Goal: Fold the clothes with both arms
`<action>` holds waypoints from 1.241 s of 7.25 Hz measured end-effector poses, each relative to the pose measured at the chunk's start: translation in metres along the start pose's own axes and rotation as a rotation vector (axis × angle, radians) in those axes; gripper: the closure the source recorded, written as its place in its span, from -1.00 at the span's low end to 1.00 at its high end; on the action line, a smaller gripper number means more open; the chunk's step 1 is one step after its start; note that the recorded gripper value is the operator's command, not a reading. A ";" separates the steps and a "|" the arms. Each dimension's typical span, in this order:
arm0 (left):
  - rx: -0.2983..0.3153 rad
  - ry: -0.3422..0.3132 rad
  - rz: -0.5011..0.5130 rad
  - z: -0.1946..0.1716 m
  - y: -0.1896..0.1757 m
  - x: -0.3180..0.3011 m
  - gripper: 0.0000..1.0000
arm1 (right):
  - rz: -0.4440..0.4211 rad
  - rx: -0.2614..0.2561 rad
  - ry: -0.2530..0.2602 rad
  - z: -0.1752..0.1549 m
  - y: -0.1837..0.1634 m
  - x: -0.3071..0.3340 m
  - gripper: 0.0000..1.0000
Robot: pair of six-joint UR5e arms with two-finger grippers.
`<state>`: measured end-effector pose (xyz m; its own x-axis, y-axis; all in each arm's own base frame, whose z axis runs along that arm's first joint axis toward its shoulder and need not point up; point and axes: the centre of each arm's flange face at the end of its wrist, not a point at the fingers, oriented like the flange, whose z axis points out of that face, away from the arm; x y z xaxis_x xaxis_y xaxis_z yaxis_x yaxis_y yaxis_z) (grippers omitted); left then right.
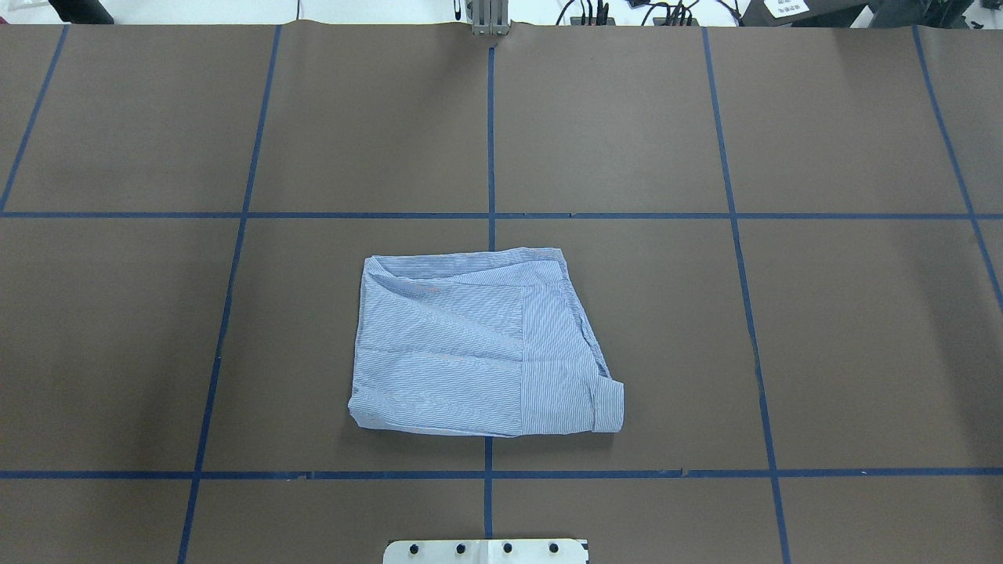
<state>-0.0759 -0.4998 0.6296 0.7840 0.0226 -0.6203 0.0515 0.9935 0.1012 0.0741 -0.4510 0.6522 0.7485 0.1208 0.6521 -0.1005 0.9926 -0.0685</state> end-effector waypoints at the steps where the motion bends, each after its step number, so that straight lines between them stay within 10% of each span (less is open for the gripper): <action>1: 0.001 0.000 0.001 0.000 0.000 0.000 -1.00 | 0.001 0.000 0.000 0.000 0.000 0.000 -1.00; 9: 0.000 0.005 0.001 0.000 0.000 0.001 -1.00 | 0.003 -0.006 -0.019 0.002 0.000 -0.001 -1.00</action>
<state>-0.0755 -0.4998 0.6289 0.7812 0.0240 -0.6239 0.0506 0.9935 0.1016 0.0726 -0.4509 0.6529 0.7356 0.1236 0.6661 -0.0991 0.9923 -0.0748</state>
